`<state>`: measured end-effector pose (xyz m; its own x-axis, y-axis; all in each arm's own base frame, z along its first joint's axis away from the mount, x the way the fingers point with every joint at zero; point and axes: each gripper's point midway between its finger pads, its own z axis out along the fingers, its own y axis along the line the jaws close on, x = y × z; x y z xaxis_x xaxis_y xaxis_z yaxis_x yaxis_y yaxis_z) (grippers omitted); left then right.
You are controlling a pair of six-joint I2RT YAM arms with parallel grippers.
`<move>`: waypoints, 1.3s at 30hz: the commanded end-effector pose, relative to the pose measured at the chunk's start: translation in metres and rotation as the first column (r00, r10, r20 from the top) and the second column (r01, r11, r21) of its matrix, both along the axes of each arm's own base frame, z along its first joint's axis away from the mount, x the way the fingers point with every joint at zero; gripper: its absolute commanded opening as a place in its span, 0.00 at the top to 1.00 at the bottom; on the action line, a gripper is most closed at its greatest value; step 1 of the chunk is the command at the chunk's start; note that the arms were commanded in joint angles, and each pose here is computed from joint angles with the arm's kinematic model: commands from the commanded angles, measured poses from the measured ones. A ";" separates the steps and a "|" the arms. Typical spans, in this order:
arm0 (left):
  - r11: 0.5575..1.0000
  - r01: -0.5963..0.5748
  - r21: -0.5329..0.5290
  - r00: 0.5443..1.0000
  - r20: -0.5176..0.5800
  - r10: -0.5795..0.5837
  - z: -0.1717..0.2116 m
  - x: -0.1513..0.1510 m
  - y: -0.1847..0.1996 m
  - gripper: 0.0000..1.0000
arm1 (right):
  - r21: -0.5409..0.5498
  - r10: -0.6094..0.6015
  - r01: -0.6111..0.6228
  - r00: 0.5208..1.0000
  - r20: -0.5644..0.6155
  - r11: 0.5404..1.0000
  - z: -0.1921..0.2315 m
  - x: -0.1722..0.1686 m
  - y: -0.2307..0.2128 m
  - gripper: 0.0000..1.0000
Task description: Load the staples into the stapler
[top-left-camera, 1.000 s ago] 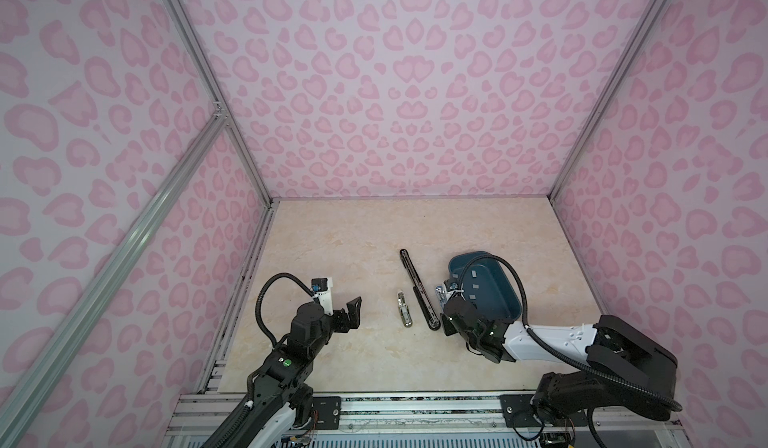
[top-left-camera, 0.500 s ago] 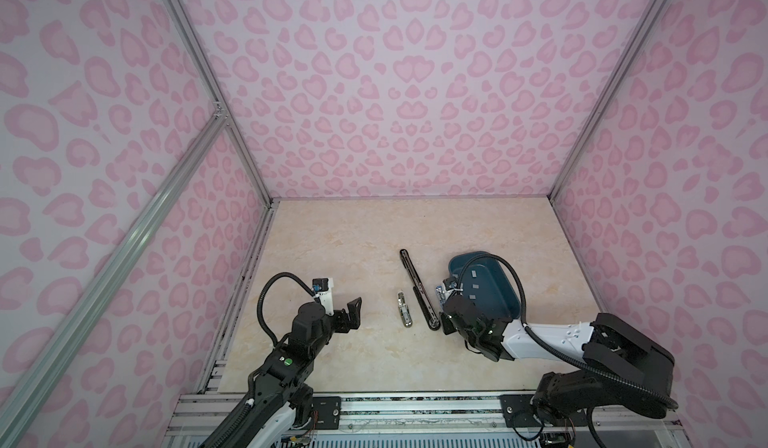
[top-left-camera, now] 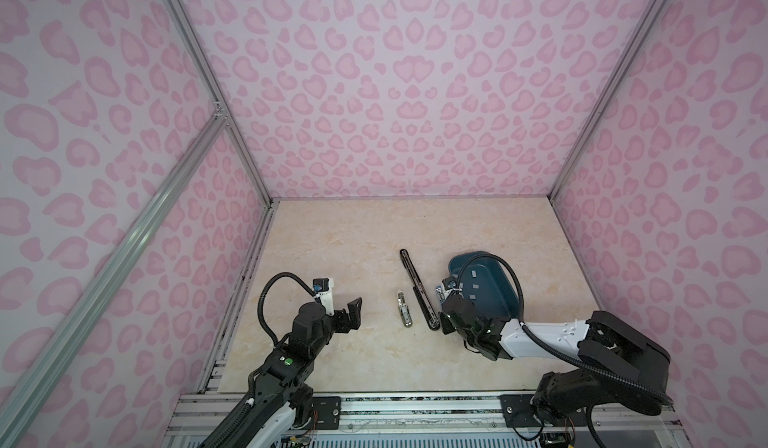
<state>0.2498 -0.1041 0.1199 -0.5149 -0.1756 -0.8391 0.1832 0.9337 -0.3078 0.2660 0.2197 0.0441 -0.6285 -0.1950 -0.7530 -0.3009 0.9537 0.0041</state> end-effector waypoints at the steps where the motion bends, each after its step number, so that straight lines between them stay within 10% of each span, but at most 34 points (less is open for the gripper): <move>1: 1.000 -0.005 -0.017 0.998 0.057 0.006 0.016 0.006 -0.001 0.03 | 0.000 -0.007 0.007 1.000 0.012 1.000 0.002 0.002 0.000 0.93; 39: 1.000 -0.007 -0.009 0.998 0.057 0.007 0.016 0.006 -0.002 0.03 | -0.003 -0.023 0.023 1.000 0.016 1.000 0.000 0.003 -0.005 0.93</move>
<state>0.2494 -0.1053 0.1189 -0.5171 -0.1690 -0.8391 0.1840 0.9354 -0.3018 0.2670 0.2161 0.0443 -0.6261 -0.1884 -0.7567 -0.2907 0.9568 0.0023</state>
